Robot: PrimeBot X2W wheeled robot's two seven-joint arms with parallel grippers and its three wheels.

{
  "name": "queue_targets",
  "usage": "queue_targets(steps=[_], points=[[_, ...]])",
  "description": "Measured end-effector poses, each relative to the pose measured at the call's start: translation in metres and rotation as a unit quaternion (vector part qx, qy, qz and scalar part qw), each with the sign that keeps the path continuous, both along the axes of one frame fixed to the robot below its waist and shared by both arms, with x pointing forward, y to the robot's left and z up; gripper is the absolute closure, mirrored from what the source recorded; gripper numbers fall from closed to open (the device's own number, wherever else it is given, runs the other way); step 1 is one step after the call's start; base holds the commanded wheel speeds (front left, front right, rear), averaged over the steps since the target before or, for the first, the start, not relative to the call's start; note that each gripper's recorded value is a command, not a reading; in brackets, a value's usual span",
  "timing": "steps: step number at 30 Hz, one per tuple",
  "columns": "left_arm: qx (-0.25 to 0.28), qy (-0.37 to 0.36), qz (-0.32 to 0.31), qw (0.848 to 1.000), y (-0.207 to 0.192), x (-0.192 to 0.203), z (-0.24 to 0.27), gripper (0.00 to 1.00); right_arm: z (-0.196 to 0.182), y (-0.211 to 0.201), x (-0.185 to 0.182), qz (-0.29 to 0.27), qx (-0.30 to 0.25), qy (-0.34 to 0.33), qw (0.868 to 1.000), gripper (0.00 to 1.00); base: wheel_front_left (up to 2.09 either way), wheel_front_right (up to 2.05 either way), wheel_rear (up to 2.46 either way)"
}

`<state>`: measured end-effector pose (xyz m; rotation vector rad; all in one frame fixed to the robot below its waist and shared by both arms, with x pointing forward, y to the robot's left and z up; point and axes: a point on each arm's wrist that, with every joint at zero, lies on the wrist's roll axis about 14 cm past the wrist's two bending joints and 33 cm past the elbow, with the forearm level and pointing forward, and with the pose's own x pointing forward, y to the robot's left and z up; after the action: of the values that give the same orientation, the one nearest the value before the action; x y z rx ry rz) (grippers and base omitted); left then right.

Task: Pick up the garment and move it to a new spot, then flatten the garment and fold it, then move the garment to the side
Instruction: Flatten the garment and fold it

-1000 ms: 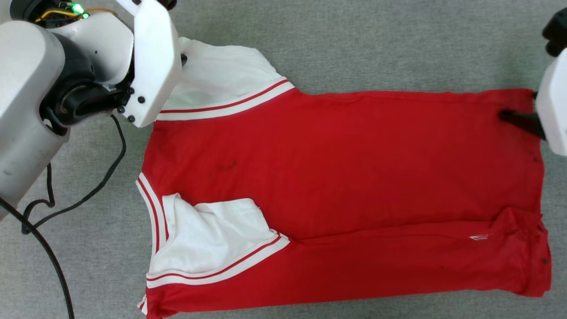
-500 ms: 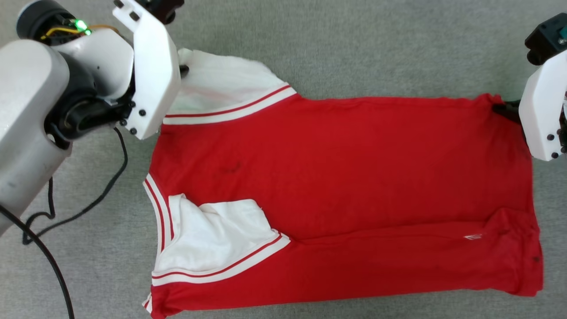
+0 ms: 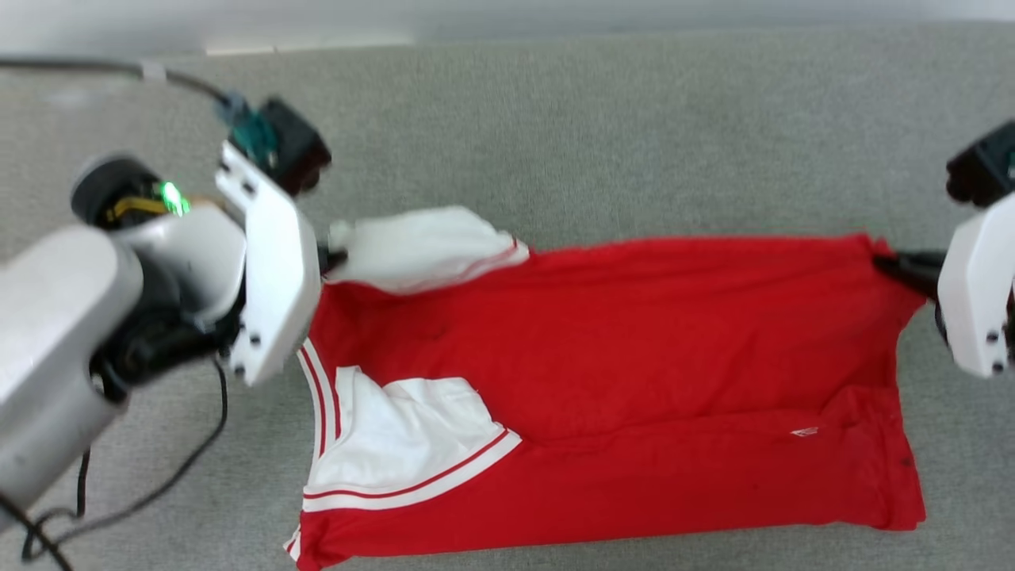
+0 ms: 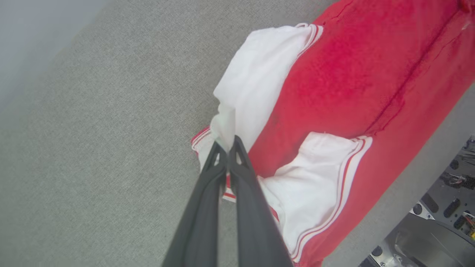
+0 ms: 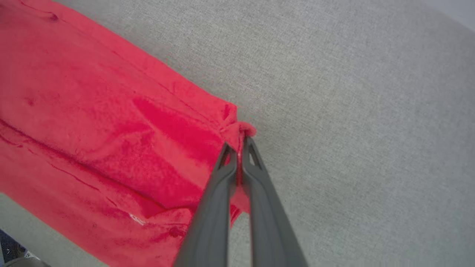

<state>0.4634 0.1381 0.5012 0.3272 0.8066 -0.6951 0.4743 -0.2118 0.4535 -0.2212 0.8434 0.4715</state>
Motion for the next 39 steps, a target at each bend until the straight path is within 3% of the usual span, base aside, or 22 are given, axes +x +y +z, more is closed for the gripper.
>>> queue_targets(steps=[11, 23, 24, 25, 26, 34, 39], points=[[-0.002, 0.064, 0.021, 0.998, 0.016, -0.090, -0.027, 1.00, -0.010, 0.003, -0.064, 0.014, 0.024, 0.010, 1.000, 1.00, 0.00, 0.00, 0.00], [-0.019, 0.169, 0.050, 0.984, 0.014, -0.147, -0.096, 1.00, -0.070, 0.001, -0.120, -0.003, 0.024, 0.105, 0.994, 1.00, 0.00, 0.00, 0.00], [-0.020, 0.168, 0.052, 0.984, 0.014, -0.146, -0.098, 0.69, -0.071, 0.001, -0.118, -0.008, 0.026, 0.103, 0.994, 1.00, 0.00, 0.00, 0.00], [-0.020, 0.165, 0.054, 0.985, 0.015, -0.144, -0.099, 0.16, -0.071, 0.000, -0.117, -0.012, 0.029, 0.099, 0.995, 0.65, 0.00, 0.00, 0.00], [-0.021, 0.154, 0.055, 0.986, 0.016, -0.140, -0.098, 0.00, -0.070, 0.002, -0.115, -0.013, 0.032, 0.092, 0.995, 0.00, 0.00, 0.00, 0.00], [-0.056, 0.015, 0.083, 0.995, 0.022, -0.099, -0.057, 0.00, -0.023, 0.003, -0.082, -0.024, 0.072, -0.019, 0.997, 0.00, 0.00, 0.00, 0.00], [-0.109, -0.128, 0.122, 0.978, 0.023, -0.064, -0.015, 0.00, 0.016, -0.008, -0.057, -0.051, 0.104, -0.101, 0.988, 0.00, 0.00, 0.00, 0.00]])
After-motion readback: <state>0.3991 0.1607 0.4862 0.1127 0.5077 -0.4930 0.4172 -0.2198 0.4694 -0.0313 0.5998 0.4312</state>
